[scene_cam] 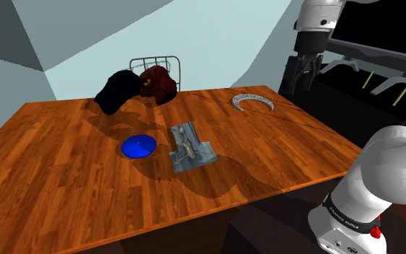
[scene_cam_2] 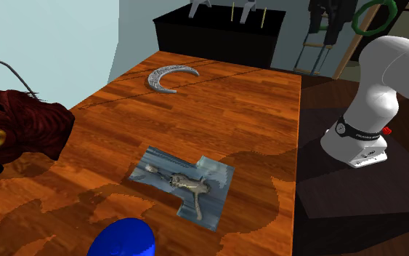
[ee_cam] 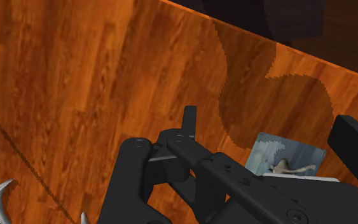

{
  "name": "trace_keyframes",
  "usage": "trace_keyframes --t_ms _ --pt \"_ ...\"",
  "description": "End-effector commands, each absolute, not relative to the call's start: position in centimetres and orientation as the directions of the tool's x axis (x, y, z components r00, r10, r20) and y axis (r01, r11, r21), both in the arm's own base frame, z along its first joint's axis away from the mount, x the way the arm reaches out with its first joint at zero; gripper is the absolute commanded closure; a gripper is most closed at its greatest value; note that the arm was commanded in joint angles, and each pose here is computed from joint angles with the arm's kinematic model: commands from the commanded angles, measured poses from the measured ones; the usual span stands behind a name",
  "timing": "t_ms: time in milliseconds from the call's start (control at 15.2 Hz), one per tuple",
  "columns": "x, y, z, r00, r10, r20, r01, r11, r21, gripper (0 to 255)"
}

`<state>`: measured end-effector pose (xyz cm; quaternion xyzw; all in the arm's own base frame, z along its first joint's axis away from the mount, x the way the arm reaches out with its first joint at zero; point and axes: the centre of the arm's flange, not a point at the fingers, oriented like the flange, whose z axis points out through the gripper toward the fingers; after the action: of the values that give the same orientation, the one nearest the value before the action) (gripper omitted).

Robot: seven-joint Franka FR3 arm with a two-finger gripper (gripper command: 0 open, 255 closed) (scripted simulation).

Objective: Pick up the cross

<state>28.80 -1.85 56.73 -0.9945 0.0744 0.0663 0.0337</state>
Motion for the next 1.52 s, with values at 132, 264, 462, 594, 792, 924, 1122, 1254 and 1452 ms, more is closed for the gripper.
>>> trace_keyframes --t_ms 132,264,462,594,792,924,1122,1254,1452 --pt "29.9 -2.5 54.5 0.981 -0.155 -0.12 -0.167 -0.981 -0.101 0" --pt "31.1 -3.0 52.4 0.981 -0.167 -0.103 -0.181 -0.973 -0.144 0" --pt "32.9 -3.8 49.1 0.979 -0.186 -0.079 -0.199 -0.957 -0.209 0" --pt "34.1 -4.2 46.9 0.978 -0.2 -0.063 -0.21 -0.945 -0.252 0" --pt "36.1 -4.6 43.7 0.974 -0.222 -0.041 -0.223 -0.922 -0.317 0" --pt "37.5 -4.9 41.6 0.971 -0.237 -0.027 -0.231 -0.904 -0.359 0" --pt "39.6 -5.1 38.5 0.965 -0.26 -0.008 -0.239 -0.875 -0.421 0" --pt "41.1 -5.2 36.4 0.961 -0.277 0.004 -0.243 -0.853 -0.462 0" --pt "43.5 -5.2 33.4 0.953 -0.302 0.021 -0.247 -0.817 -0.521 0"
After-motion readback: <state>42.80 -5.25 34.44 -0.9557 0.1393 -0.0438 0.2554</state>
